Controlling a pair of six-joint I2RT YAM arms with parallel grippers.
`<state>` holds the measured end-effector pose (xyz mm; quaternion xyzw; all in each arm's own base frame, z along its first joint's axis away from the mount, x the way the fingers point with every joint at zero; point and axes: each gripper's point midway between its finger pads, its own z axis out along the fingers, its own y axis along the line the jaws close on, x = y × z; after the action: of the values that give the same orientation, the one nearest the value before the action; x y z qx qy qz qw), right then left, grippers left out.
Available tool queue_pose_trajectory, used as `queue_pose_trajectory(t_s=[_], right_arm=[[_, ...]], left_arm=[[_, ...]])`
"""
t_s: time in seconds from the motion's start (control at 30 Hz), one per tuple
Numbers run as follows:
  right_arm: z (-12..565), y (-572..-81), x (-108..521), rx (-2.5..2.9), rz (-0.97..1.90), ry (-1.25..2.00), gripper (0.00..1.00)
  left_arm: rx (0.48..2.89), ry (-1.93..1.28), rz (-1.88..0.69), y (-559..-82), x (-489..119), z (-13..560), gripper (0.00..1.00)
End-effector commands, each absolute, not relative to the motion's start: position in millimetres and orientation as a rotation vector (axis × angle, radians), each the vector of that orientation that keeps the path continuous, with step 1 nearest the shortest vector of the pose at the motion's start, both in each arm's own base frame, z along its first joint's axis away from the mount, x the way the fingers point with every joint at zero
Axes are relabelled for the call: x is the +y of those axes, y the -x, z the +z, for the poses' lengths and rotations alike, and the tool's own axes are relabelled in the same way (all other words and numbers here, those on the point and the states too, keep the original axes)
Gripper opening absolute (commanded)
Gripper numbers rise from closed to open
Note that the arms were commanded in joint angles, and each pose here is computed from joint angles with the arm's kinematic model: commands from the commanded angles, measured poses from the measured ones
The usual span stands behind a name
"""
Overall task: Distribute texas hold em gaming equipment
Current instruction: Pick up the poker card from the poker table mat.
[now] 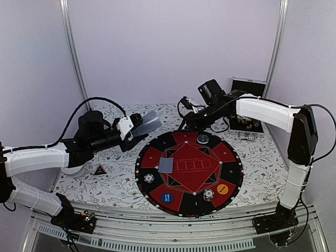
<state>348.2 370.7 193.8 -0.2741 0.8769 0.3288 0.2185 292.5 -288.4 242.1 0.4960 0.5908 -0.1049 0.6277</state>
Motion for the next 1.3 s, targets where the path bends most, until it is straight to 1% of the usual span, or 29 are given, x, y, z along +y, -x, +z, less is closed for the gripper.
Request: queue_pose_trajectory(t_s=[0.0, 0.13, 0.33, 0.5, 0.73, 0.8, 0.97, 1.03, 1.07, 1.13, 1.27], right_arm=[[123.5, -345.5, 383.2, 2.591, 0.823, 0.682, 0.44], [79.3, -333.8, 399.5, 2.683, 0.958, 0.655, 0.48], [45.1, -321.9, 419.5, 2.750, 1.176, 0.606, 0.50], [25.2, -314.6, 418.1, 2.811, 1.198, 0.569, 0.49], [10.5, -307.1, 418.6, 2.839, 1.297, 0.528, 0.44], [6.9, -310.6, 416.5, 2.837, 1.309, 0.487, 0.41], [-5.0, -317.6, 413.0, 2.838, 1.346, 0.413, 0.28], [-7.8, -316.8, 416.5, 2.832, 1.393, 0.406, 0.21], [-8.0, -315.0, 418.2, 2.827, 1.424, 0.409, 0.14], [-6.8, -313.5, 420.9, 2.821, 1.466, 0.405, 0.04], [10.2, -316.2, 425.1, 2.760, 1.531, 0.441, 0.02]], left_arm=[[1.391, -1.070, -0.216, -290.8, -272.3, 249.9, 0.56], [1.396, -1.066, -0.216, -287.4, -268.5, 247.6, 0.56], [1.385, -1.066, -0.229, -285.2, -269.4, 248.3, 0.56], [1.375, -1.063, -0.230, -283.2, -267.8, 250.0, 0.57], [1.362, -1.066, -0.242, -280.7, -268.9, 252.0, 0.57], [1.361, -1.066, -0.242, -280.4, -268.8, 252.2, 0.57], [1.357, -1.069, -0.243, -279.5, -268.6, 252.1, 0.57], [1.357, -1.070, -0.243, -279.6, -268.9, 251.6, 0.57], [1.358, -1.070, -0.241, -279.8, -268.7, 251.5, 0.57], [1.358, -1.071, -0.238, -280.0, -268.5, 251.2, 0.57], [1.356, -1.072, -0.234, -280.0, -268.3, 250.5, 0.57]])
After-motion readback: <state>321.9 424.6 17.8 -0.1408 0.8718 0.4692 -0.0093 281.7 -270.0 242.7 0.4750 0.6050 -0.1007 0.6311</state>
